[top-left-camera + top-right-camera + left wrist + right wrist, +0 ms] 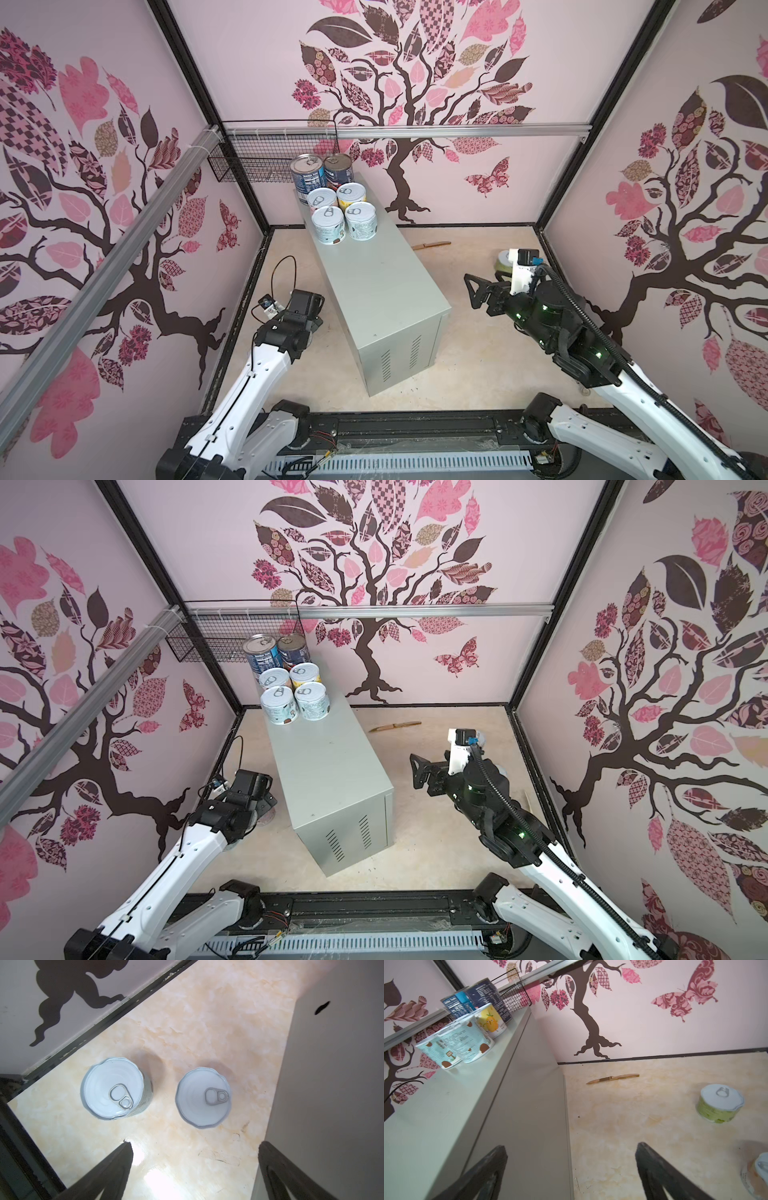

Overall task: Place and organize the canned foods onto the counter
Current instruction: 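Withdraw the right gripper toward the floor cans while the left arm reaches forward, then lower the left gripper over a white-lidded floor can while the right gripper hovers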

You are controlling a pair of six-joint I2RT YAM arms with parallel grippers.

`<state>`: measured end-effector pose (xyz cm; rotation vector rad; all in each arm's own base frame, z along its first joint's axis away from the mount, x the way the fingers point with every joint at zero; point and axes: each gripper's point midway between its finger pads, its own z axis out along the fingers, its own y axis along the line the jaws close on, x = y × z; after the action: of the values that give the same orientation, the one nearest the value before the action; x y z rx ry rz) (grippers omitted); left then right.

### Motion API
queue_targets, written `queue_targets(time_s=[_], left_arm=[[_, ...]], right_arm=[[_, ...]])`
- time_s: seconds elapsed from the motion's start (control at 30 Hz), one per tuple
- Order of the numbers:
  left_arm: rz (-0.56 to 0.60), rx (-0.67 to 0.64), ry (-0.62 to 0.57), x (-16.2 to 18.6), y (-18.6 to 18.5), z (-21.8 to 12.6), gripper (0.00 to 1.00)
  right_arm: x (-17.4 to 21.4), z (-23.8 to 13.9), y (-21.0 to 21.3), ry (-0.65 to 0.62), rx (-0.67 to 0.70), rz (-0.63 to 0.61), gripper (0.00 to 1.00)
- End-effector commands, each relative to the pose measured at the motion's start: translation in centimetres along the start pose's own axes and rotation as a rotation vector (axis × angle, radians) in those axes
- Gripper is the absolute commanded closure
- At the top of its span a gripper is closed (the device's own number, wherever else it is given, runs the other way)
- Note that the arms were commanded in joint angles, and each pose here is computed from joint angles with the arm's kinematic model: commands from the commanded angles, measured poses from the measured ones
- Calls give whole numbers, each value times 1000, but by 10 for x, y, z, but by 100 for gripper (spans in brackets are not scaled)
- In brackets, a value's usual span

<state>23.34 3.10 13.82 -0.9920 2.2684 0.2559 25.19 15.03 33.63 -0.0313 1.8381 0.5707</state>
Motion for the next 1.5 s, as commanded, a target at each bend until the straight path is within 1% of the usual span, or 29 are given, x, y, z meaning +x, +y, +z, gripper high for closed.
queue_targets(time_s=[0.0, 0.13, 0.2, 0.27, 0.4, 0.57, 0.67, 0.9, 1.07, 1.23, 1.4, 1.47], left_arm=[[-28, -63, -7, 8, 5, 16, 2], [-24, -74, 25, 18, -1, 30, 2], [-24, -60, 30, 20, -7, 34, 2], [-24, -53, 21, 20, -10, 38, 2], [-14, -68, -4, 16, -13, 44, 2], [-17, -80, 7, 22, -16, 54, 2], [-22, -94, 10, 24, -17, 60, 2], [-43, -117, 8, 25, -19, 72, 2], [-99, -141, 85, 33, -15, 95, 3], [-95, -165, 108, 41, -17, 108, 4], [-63, -169, 61, 37, -22, 106, 10], [-47, -179, 42, 35, -24, 104, 10]], right_arm=[[15, 1, -19, -19, 63, 84, 0], [33, 1, -40, 5, 136, 67, 0], [46, 6, -52, 35, 155, 92, 0], [60, 14, -68, 70, 152, 158, 0], [90, 28, -104, 115, 128, 367, 0], [127, 43, -122, 162, 157, 421, 0], [141, 49, -125, 176, 148, 445, 0], [156, 60, -120, 215, 110, 466, 0], [169, 65, -119, 253, 114, 458, 0], [174, 71, -113, 285, 98, 453, 0], [180, 73, -110, 304, 91, 447, 0], [181, 74, -109, 310, 86, 448, 0]])
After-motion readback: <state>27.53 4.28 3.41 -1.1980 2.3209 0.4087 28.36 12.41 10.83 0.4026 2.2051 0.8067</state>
